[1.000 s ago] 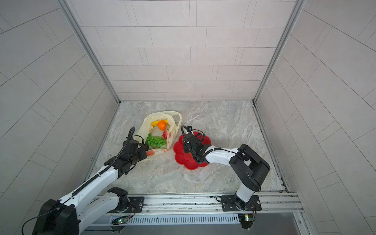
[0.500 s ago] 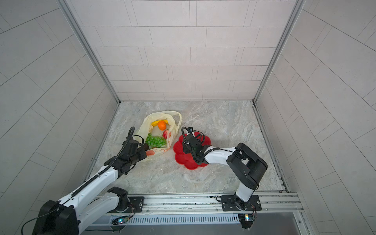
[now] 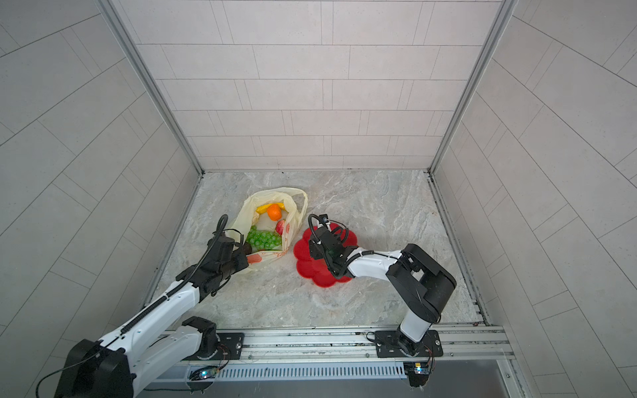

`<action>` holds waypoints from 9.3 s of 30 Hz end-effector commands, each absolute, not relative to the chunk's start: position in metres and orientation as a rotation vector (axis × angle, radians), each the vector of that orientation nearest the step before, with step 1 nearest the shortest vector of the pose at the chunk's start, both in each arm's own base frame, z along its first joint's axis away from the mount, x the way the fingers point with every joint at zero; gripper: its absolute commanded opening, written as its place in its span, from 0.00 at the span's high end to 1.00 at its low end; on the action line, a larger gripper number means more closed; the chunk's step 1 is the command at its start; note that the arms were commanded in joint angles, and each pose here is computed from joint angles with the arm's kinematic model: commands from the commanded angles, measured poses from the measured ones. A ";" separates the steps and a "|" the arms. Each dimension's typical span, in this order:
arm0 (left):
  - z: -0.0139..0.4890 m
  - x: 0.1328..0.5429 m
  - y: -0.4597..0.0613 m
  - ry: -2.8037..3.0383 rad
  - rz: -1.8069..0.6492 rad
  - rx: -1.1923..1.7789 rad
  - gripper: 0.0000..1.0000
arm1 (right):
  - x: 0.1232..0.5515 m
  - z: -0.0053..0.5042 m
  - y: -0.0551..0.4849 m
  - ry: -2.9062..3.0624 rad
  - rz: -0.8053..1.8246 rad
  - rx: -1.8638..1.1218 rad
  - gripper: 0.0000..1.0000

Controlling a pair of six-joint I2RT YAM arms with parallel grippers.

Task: Take fruits out of the plastic bag
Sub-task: Place the fruit on the plate, then pick up the fruit from the plastic bag, then place the fruit on the plate, then spread open the plastic bag at the middle-left of the table.

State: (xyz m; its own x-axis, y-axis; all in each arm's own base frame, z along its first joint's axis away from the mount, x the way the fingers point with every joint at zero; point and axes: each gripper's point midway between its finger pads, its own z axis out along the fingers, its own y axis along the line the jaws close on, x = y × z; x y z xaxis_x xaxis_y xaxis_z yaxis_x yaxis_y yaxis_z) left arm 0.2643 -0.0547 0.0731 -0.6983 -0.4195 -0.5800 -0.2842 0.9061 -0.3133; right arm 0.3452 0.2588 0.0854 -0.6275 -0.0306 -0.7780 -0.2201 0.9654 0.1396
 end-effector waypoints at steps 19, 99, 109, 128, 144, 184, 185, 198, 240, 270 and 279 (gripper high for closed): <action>0.083 0.266 -0.053 2.361 -0.250 -0.499 0.97 | 0.387 0.161 0.373 2.150 0.394 -0.406 0.29; 0.093 0.263 -0.064 2.352 -0.216 -0.426 0.97 | 0.456 0.163 0.427 2.298 0.481 -0.253 0.59; 0.094 0.264 -0.064 2.348 -0.218 -0.424 0.97 | 0.416 0.191 0.334 2.276 0.666 0.010 0.59; 0.094 0.265 -0.060 2.335 -0.196 -0.428 0.97 | 0.335 0.143 0.172 2.259 0.787 0.546 0.59; 0.097 0.263 -0.057 2.315 -0.189 -0.432 0.97 | 0.324 0.089 0.174 2.293 0.854 0.741 0.60; 0.097 0.263 -0.056 2.313 -0.182 -0.435 0.96 | 0.306 0.047 0.179 2.431 0.675 0.746 0.37; 0.097 0.263 -0.056 2.313 -0.182 -0.435 0.96 | 0.306 0.048 0.179 2.426 0.675 0.742 0.37; 0.096 0.263 -0.053 2.312 -0.168 -0.450 0.96 | 0.307 0.064 0.173 2.436 0.595 0.692 0.38; 0.130 0.310 -0.017 2.319 0.271 -0.652 0.03 | 0.356 0.131 0.431 2.461 0.501 -0.436 0.37; 0.102 0.265 0.018 2.176 -0.093 -0.949 0.87 | 0.413 0.093 0.515 2.443 0.739 -0.383 0.21; 0.101 0.271 0.011 2.170 -0.139 -0.900 0.90 | 0.428 0.082 0.535 2.425 0.803 -0.354 0.13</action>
